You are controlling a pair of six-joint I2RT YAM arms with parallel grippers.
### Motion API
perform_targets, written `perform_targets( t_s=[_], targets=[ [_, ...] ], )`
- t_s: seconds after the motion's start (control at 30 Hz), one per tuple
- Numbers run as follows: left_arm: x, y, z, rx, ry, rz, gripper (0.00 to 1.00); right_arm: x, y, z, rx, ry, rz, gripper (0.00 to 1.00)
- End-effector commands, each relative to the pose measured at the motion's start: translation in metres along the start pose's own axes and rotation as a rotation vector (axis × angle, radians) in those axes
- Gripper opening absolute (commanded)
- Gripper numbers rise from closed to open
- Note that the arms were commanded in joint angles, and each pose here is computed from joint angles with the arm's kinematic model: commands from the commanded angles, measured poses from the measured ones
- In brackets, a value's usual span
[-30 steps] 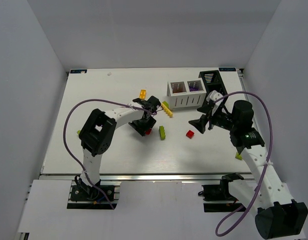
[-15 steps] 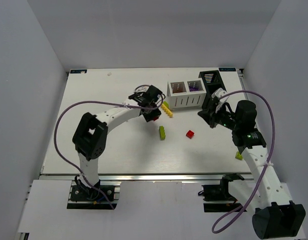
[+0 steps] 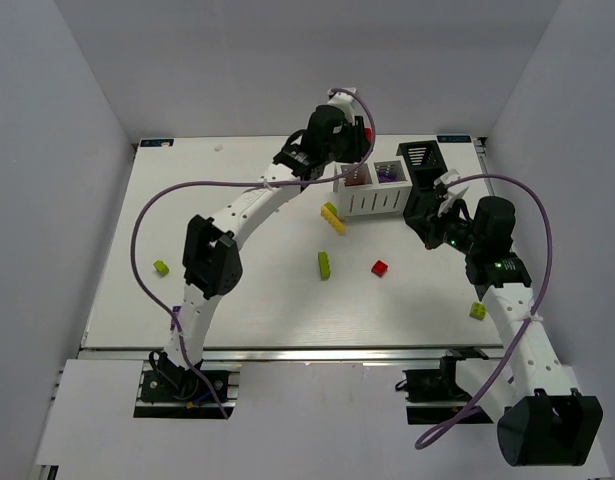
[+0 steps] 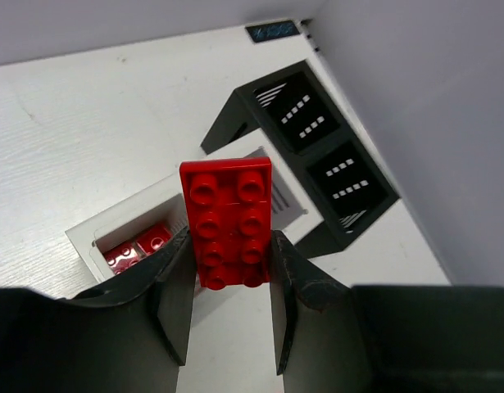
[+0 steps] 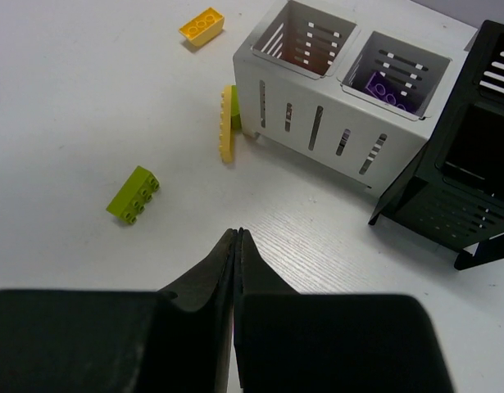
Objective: Sort the legos into containers by color
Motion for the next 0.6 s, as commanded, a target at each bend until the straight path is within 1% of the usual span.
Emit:
perform_targets(
  t_s=[0.0, 0.03, 0.07, 0.13, 0.23, 0.27, 0.33, 0.37, 0.4, 0.43, 0.47, 0.53, 0.57],
  targets=[
    [0.004, 0.006, -0.004, 0.049, 0.026, 0.011, 0.15, 0.001, -0.005, 0.002, 0.003, -0.013, -0.008, 0.0],
    [0.006, 0.006, -0.004, 0.045, 0.016, 0.01, 0.17, 0.001, -0.005, 0.002, 0.002, -0.014, -0.011, 0.0],
    [0.009, 0.014, -0.01, 0.044, 0.019, 0.049, 0.22, 0.0, -0.007, 0.003, 0.0, -0.014, -0.015, 0.0],
    [0.012, 0.017, -0.015, 0.045, 0.024, 0.055, 0.24, -0.001, -0.008, 0.004, -0.003, -0.023, -0.021, 0.0],
    [0.019, 0.021, -0.027, 0.047, 0.049, 0.062, 0.32, -0.001, -0.009, 0.002, 0.002, -0.019, -0.019, 0.0],
    [0.021, 0.021, -0.03, 0.047, 0.055, 0.058, 0.38, -0.001, -0.009, 0.002, 0.002, -0.019, -0.018, 0.01],
    [0.023, 0.022, -0.034, 0.047, 0.062, 0.06, 0.45, 0.0, -0.01, 0.0, 0.011, -0.012, -0.017, 0.05],
    [0.023, 0.022, -0.035, 0.046, 0.067, 0.06, 0.49, 0.0, -0.011, 0.0, 0.012, -0.011, -0.02, 0.11],
    [0.024, 0.022, -0.036, 0.045, 0.067, 0.062, 0.55, 0.0, -0.011, -0.001, 0.013, -0.007, -0.015, 0.17],
    [0.024, 0.022, -0.036, 0.043, 0.067, 0.062, 0.58, 0.001, -0.012, -0.002, 0.013, -0.004, -0.013, 0.22],
    [0.024, 0.023, -0.037, 0.043, 0.07, 0.062, 0.59, 0.001, -0.011, -0.003, 0.012, -0.001, -0.007, 0.35],
    [0.024, 0.022, -0.034, 0.042, 0.065, 0.064, 0.64, 0.002, -0.008, -0.006, 0.0, 0.009, 0.025, 0.47],
    [0.024, 0.022, -0.034, 0.042, 0.063, 0.062, 0.7, 0.002, -0.006, -0.007, -0.007, 0.015, 0.039, 0.57]
  ],
)
Point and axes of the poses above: each gripper's point midway between its finger pads, its own x axis out along the fingers, its own y axis along the line the jaws close on, z = x × y, the point moved 1 cm from there along -x, back along the fingers, and after that the axes turned 7 degrees about x, right-handed, at the moved point
